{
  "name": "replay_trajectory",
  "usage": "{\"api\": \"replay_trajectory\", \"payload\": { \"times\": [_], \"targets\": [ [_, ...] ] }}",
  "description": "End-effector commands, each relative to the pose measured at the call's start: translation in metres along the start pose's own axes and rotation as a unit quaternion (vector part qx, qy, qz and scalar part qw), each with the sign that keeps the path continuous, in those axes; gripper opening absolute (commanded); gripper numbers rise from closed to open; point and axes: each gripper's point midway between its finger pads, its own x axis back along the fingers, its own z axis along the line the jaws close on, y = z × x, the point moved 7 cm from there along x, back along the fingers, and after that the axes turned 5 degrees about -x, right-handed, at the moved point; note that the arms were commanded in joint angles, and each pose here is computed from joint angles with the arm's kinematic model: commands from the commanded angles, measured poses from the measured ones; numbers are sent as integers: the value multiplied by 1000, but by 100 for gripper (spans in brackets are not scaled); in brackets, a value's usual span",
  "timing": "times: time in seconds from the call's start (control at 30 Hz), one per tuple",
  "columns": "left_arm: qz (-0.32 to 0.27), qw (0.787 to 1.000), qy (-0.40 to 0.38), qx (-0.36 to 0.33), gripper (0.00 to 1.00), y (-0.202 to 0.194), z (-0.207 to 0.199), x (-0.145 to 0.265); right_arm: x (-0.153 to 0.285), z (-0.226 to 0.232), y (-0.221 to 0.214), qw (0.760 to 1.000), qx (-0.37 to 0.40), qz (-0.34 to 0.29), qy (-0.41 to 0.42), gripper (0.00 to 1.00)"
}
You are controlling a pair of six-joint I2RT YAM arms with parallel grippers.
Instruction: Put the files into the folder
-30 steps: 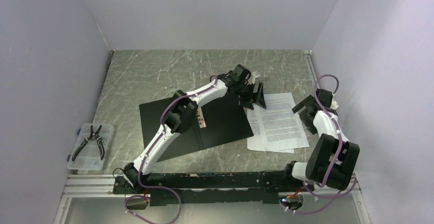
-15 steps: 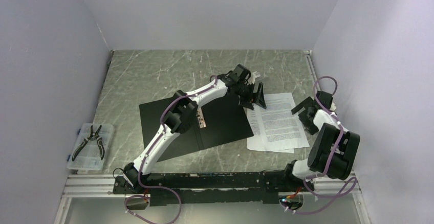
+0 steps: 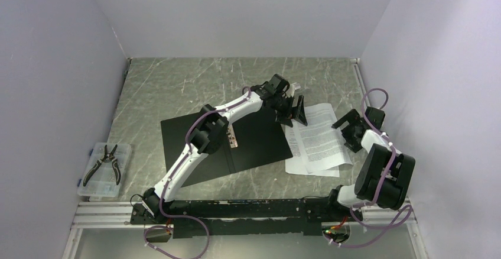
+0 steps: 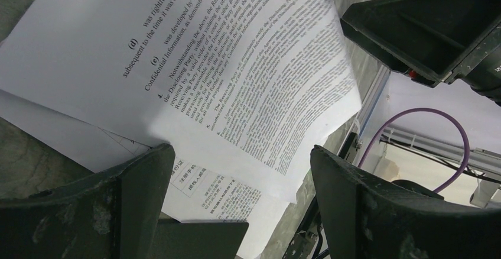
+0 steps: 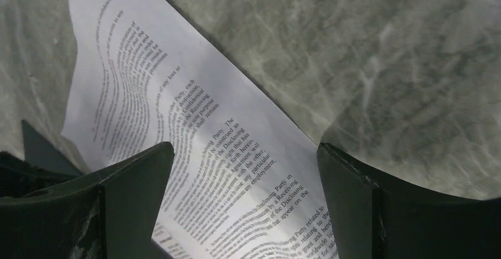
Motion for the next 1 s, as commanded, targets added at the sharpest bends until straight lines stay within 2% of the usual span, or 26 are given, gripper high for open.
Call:
{"api": "replay_trajectory", "payload": {
  "times": [0.0,0.23,0.37,0.97],
  "targets": [
    [13,1000,3,2,93,-6,8,-8,-2,-4,-30,997,-25,73,32,97],
    [14,1000,0,1,93,-6,8,-9,4,1,-35,994,-23,82,66,93],
    [13,1000,0,2,93,-5,9,-8,11,3,-33,995,-15,74,70,86],
    [13,1000,5,8,93,-5,13,-8,38,15,-16,997,18,29,76,30]
  ]
}}
